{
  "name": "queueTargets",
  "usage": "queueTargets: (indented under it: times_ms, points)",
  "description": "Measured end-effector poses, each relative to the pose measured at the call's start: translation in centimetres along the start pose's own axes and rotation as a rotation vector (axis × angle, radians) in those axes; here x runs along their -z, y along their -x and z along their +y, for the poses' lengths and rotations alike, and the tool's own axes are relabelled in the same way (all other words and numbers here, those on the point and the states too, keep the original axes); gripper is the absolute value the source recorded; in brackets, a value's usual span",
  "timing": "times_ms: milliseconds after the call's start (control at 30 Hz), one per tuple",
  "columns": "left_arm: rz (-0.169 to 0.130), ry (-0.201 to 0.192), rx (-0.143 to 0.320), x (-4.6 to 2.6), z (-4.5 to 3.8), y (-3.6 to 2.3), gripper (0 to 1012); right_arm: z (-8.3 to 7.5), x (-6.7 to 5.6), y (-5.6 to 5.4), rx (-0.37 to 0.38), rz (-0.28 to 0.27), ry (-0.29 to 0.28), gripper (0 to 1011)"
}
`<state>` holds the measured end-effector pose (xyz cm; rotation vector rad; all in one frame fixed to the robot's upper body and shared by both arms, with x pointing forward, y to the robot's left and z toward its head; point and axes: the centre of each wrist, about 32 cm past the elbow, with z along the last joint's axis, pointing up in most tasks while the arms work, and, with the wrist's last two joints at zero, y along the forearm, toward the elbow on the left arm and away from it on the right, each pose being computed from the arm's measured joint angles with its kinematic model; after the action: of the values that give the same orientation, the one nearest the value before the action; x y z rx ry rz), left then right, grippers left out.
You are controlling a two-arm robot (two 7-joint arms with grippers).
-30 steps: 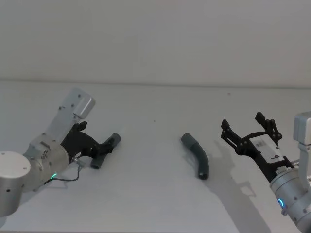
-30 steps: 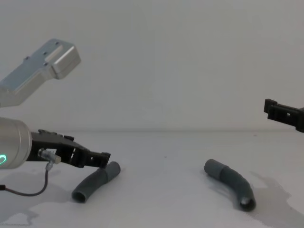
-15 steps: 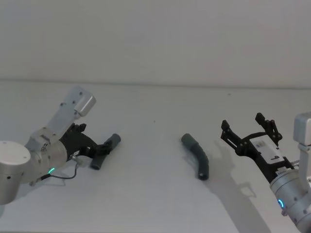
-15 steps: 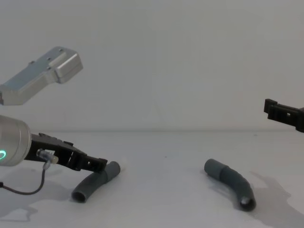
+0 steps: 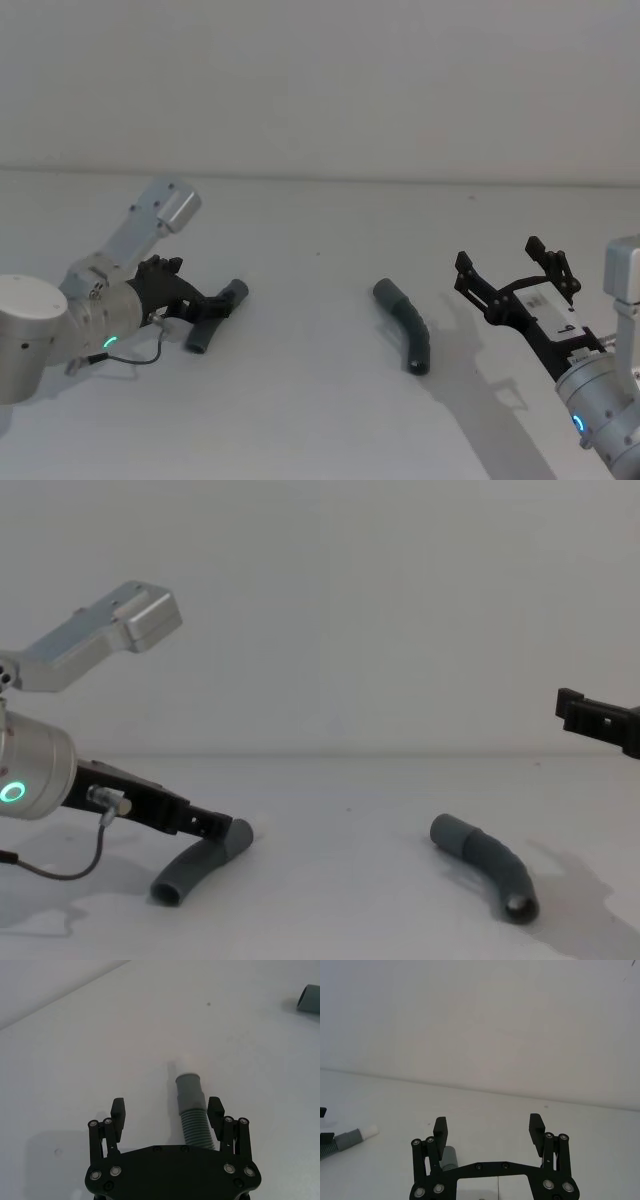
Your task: Use both hands to pick up one end of the pipe from the table, align the ends, and insert them.
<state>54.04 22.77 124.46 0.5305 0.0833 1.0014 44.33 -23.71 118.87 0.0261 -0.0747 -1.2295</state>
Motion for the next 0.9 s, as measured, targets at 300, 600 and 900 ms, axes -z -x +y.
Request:
queueTargets:
  times_ms: [300,600,900]
  points:
    - [0.014,0.004,0.022,-0.50,-0.69,-0.10,1000,0.0,0.0,0.0,0.000,0.000,0.000,1001]
    - [0.028,-0.008,0.039,-0.94,-1.29,-0.15,1000,0.0,0.0,0.0,0.000,0.000,0.000,1001]
    - [0.058,-0.039,0.043,-1.01,-1.88,-0.14,1000,0.0,0.0,0.0,0.000,0.000,0.000,1001]
